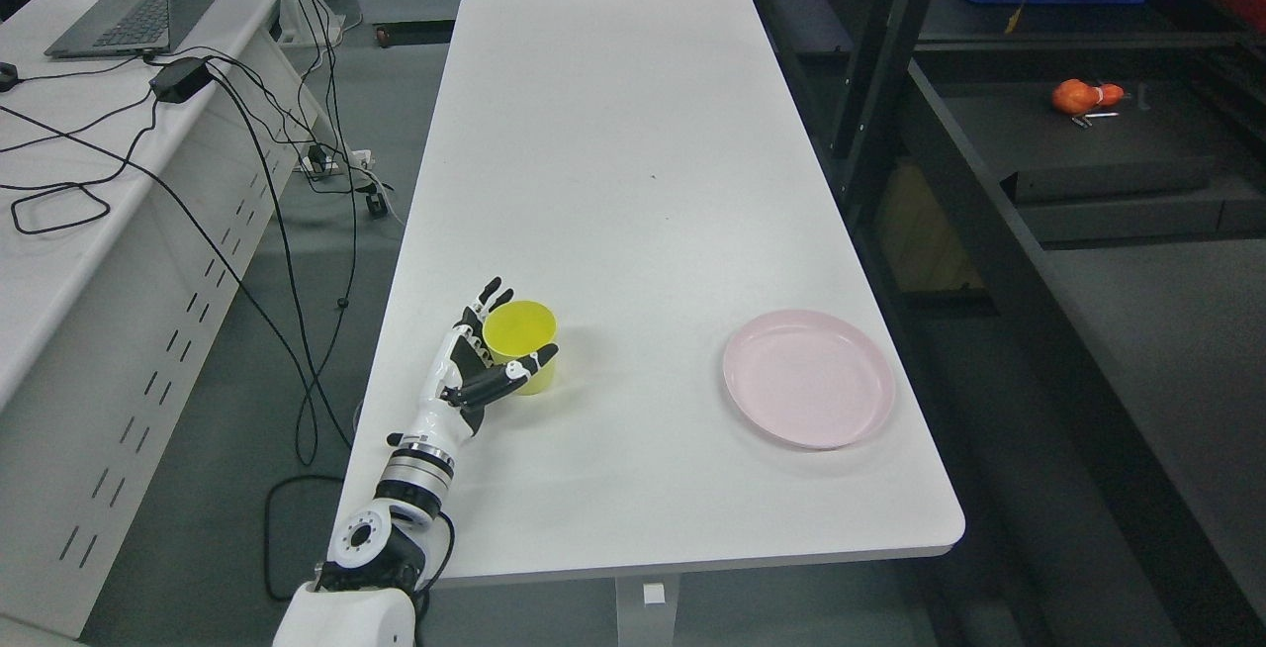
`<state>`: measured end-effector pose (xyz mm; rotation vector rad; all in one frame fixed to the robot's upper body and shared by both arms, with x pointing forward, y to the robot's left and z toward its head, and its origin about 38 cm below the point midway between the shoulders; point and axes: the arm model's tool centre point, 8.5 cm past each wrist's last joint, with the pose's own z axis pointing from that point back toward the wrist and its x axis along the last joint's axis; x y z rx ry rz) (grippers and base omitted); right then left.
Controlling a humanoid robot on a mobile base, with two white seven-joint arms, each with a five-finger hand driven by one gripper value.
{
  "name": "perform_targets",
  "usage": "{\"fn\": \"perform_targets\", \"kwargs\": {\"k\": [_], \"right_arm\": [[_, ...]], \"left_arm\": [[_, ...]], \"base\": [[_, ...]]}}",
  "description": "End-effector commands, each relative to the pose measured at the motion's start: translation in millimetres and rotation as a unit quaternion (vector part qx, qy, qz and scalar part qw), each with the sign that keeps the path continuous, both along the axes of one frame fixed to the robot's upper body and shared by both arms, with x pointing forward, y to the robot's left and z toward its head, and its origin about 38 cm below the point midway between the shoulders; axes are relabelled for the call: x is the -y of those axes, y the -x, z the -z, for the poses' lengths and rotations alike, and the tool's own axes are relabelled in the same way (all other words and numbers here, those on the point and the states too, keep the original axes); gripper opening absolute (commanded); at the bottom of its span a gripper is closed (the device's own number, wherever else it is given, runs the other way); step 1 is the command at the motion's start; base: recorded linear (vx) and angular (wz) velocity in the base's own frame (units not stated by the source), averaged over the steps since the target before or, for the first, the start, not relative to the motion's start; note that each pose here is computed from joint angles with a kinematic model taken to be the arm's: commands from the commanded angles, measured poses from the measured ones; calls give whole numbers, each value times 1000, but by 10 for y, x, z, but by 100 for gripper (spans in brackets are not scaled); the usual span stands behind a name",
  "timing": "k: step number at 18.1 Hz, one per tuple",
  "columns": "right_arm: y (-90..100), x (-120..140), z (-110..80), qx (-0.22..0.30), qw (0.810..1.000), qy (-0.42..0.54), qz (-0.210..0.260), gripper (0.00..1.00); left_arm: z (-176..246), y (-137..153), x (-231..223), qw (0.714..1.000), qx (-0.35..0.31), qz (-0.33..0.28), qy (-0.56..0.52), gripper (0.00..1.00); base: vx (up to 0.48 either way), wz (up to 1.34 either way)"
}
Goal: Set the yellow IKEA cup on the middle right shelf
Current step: 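Close the left hand around the yellow cup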
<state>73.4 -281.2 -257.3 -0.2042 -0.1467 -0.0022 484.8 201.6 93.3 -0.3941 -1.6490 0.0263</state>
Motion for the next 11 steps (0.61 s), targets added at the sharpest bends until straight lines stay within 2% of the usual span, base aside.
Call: {"fn": "perform_targets", "kwargs": {"k": [1, 3, 6, 8, 11], "right_arm": [[91, 97, -1, -7, 1000, 5, 4, 99], [91, 97, -1, -7, 1000, 5, 4, 99], [91, 97, -1, -7, 1000, 5, 4, 99], [91, 97, -1, -7, 1000, 5, 4, 99], [91, 97, -1, -7, 1000, 5, 4, 99]], "left_arm": [[211, 55, 212, 998, -27, 42, -29, 99], [210, 52, 198, 998, -27, 40, -28, 98], [223, 40, 103, 999, -30, 26, -23, 85], [197, 25, -36, 1000, -24, 5, -12, 65], [158, 10, -212, 1000, -15, -22, 1, 40]], "base": [[0, 0], [0, 0], [0, 0], [0, 0], [0, 0]]}}
